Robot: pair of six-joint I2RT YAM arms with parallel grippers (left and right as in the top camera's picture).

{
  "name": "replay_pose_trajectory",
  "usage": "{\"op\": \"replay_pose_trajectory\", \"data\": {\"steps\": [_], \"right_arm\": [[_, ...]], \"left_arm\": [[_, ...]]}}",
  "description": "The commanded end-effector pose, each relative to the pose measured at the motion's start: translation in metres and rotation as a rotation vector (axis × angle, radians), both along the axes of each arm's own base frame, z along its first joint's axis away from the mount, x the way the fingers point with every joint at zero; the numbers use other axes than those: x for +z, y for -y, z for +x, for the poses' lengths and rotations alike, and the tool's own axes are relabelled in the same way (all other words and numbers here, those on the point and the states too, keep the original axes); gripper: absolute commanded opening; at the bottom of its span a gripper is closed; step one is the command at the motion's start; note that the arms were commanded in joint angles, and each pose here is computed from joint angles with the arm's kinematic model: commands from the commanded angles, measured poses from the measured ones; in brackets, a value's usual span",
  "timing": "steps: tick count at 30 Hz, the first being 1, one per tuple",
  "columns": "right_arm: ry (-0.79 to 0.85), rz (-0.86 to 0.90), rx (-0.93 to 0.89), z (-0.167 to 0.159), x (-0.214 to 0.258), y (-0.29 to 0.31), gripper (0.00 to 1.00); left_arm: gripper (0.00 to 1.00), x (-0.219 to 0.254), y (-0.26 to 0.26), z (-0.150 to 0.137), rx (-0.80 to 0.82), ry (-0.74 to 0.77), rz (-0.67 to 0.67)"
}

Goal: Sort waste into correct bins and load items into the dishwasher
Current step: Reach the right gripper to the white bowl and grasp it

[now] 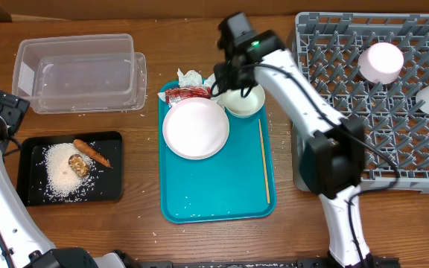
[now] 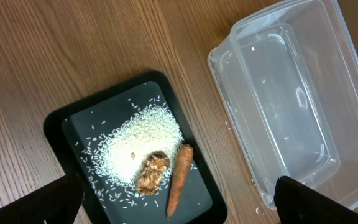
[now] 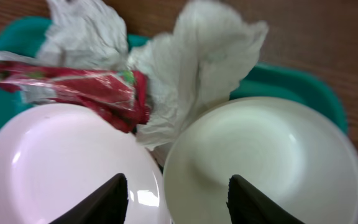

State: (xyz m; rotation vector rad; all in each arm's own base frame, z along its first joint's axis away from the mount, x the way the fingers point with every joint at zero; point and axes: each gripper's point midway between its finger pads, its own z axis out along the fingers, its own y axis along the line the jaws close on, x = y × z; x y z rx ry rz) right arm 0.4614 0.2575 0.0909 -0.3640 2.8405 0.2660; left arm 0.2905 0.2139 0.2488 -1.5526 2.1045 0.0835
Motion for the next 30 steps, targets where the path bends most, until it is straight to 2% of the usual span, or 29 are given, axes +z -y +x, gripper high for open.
{"op": "replay_pose_trajectory", "data": {"steps": [1,16,23,24,27,30], "right_arm": [[-0.029,-0.029,0.001,-0.004,-0.018,-0.005,0.53],[-0.092,-0.065,0.005,-0.020,-0.050,-0.005,0.46],[-0.079,-0.053,-0.013,-0.016,-0.049,-0.007,0.22],[-0.076,-0.050,-0.013,-0.015,-0.045,-0.008,0.15],[-0.065,-0.042,-0.017,-0.012,-0.032,-0.010,0.04],[-0.048,-0.033,-0.019,-0.008,-0.012,-0.010,0.04]], "left_arm": [[1.00,-0.003,0.000,0.001,0.009,-0.002,-0.011],[1.00,-0.003,0.000,0.001,0.009,-0.001,-0.010],[1.00,-0.003,0.000,0.001,0.009,-0.001,-0.010],[1.00,-0.003,0.000,0.001,0.009,-0.002,-0.010],[1.00,-0.003,0.000,0.001,0.009,-0.001,-0.010],[1.00,-0.003,0.000,0.001,0.009,-0.001,-0.010]]}}
